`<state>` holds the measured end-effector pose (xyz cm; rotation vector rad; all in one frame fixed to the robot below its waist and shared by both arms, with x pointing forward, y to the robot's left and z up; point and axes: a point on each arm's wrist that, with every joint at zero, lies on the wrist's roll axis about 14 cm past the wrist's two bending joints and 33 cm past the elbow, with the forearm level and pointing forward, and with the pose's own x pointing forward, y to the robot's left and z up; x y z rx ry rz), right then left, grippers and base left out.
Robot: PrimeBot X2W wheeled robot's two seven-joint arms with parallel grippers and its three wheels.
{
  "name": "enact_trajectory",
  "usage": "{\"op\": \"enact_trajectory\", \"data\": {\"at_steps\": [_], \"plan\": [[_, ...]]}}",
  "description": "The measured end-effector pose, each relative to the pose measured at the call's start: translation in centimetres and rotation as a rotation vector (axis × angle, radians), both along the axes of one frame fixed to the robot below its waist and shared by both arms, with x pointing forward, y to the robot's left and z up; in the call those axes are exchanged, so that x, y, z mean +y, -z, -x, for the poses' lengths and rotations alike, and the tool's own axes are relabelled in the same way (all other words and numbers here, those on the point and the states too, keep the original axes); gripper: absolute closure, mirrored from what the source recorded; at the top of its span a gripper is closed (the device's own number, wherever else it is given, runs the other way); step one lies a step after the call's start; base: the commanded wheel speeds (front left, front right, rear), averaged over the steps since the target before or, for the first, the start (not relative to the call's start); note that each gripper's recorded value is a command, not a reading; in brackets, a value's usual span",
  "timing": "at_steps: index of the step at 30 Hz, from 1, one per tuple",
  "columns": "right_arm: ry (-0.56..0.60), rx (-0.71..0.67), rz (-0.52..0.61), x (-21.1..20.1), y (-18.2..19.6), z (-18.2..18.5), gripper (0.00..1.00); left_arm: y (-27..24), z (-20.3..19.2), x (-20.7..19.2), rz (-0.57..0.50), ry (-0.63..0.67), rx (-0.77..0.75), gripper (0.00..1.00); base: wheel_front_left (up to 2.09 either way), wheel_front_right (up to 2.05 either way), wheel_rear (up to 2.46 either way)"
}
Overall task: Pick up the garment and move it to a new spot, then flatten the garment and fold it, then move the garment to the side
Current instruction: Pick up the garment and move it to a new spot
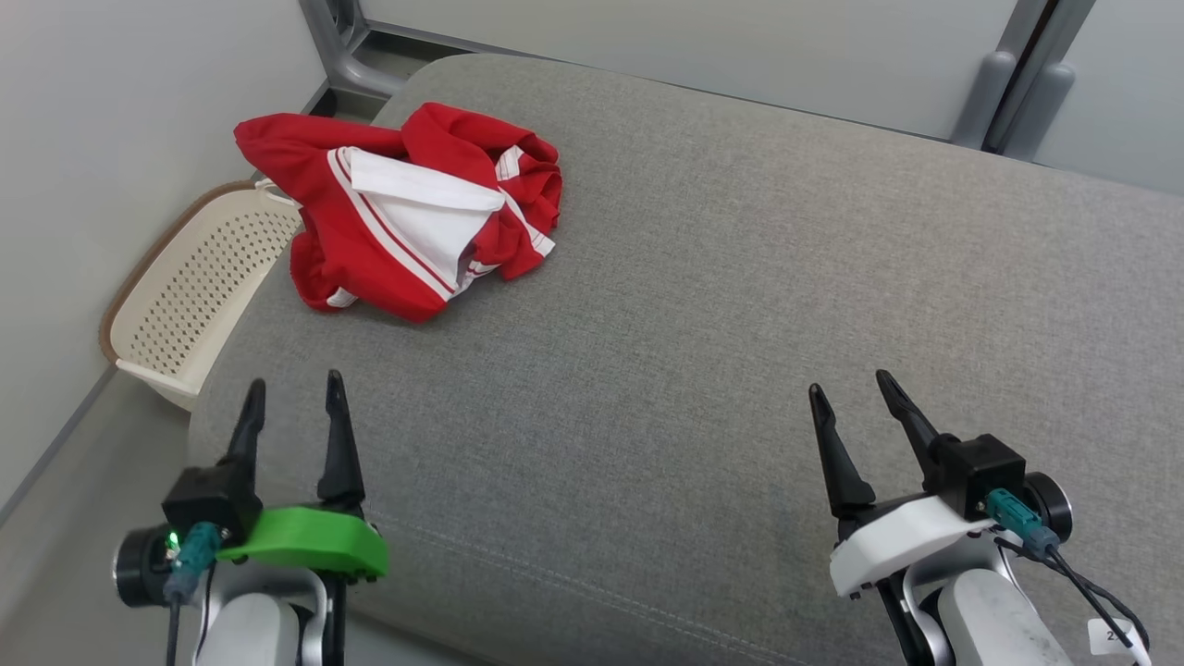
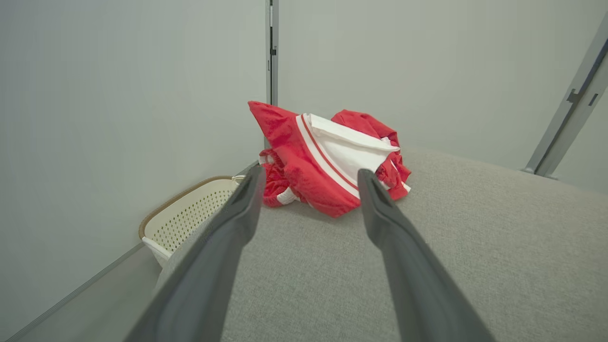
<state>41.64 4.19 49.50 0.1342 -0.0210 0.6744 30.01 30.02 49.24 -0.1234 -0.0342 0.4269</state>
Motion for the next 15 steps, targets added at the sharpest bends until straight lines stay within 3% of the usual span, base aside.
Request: {"op": "enact_trajectory", "data": {"at_steps": [4,11,15], "plan": [[0.009,-0.002,-0.003,-0.3,-0.1,-0.2,0.0,-3.7,-1.4,1.0,-0.068,0.023,-0.088,0.0,0.0,0.0,0.0],[0.044,-0.014,-0.001,-1.4,-0.1,-1.1,0.0,-14.6,-5.4,3.0,-0.235,0.097,-0.245,0.0,0.0,0.0,0.0],[0.073,-0.02,-0.002,-2.3,-0.1,-2.1,0.0,-17.7,-8.8,3.1,-0.235,0.167,-0.224,0.0,0.0,0.0,0.0]]}}
